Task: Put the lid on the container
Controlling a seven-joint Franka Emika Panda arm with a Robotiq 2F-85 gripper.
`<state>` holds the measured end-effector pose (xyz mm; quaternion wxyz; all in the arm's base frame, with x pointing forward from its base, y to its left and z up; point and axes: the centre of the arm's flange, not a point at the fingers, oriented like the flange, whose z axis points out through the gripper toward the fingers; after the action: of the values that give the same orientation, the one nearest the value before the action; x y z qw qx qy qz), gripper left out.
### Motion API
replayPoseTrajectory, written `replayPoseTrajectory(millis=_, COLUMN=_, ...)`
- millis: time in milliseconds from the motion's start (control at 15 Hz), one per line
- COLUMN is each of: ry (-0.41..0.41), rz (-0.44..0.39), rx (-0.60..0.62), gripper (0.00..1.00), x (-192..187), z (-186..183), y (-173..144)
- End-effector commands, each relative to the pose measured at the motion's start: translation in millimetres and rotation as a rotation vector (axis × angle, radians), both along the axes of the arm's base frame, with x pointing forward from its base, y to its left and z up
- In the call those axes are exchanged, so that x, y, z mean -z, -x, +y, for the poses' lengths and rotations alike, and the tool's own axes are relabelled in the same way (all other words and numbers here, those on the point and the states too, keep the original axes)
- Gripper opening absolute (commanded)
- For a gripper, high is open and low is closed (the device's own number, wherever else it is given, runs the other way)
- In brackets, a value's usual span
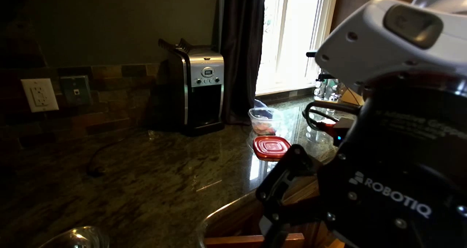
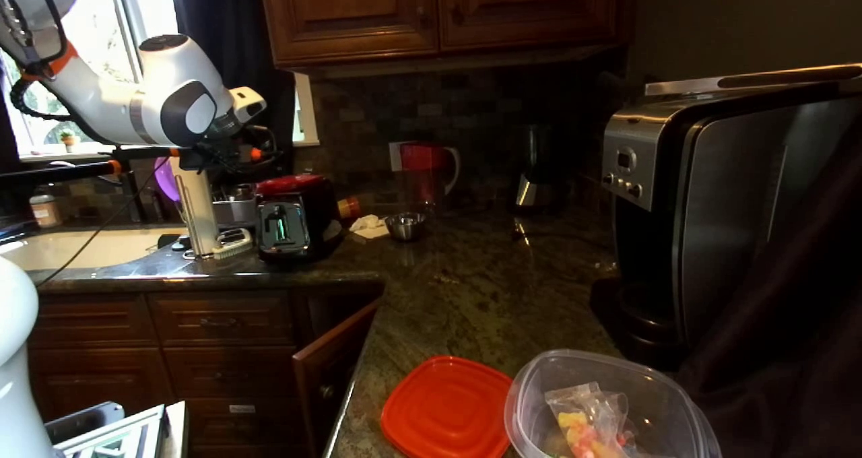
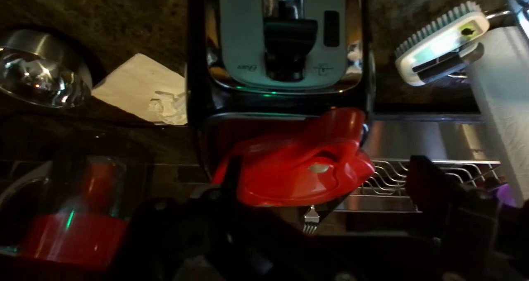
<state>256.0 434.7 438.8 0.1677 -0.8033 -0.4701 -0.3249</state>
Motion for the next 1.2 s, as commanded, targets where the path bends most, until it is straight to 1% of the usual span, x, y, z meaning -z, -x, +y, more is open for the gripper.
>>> replayPoseTrajectory(millis=0, ry=0.026, rz=-0.035, rx=0.041, gripper=1.00, x=-0.3, z=17.1, y=-0.2)
replayPoseTrajectory(millis=133, ry=0.025, rz=-0.045, rx=0.033, gripper=1.00, x=-2.9, z=21.0, y=0.4)
replayPoseTrajectory(millis=533, ry=0.009, rz=-0.046, rx=-0.024, gripper=1.00, x=-8.4, z=41.8, y=17.5)
replayPoseTrajectory(millis=867, ry=0.018, rz=-0.036, rx=-0.061, gripper=1.00, x=5.1, z=48.8, y=17.7)
replayPoseTrajectory(millis=1000, ry=0.028, rz=-0.030, rx=-0.067, gripper=0.96, x=10.4, z=50.8, y=15.8)
replayPoseTrajectory(millis=1067, ry=0.032, rz=-0.031, rx=-0.068, gripper=0.97, x=12.5, z=51.1, y=14.5)
replayPoseTrajectory(millis=1133, ry=0.037, rz=-0.030, rx=-0.067, gripper=0.95, x=14.7, z=51.0, y=13.0)
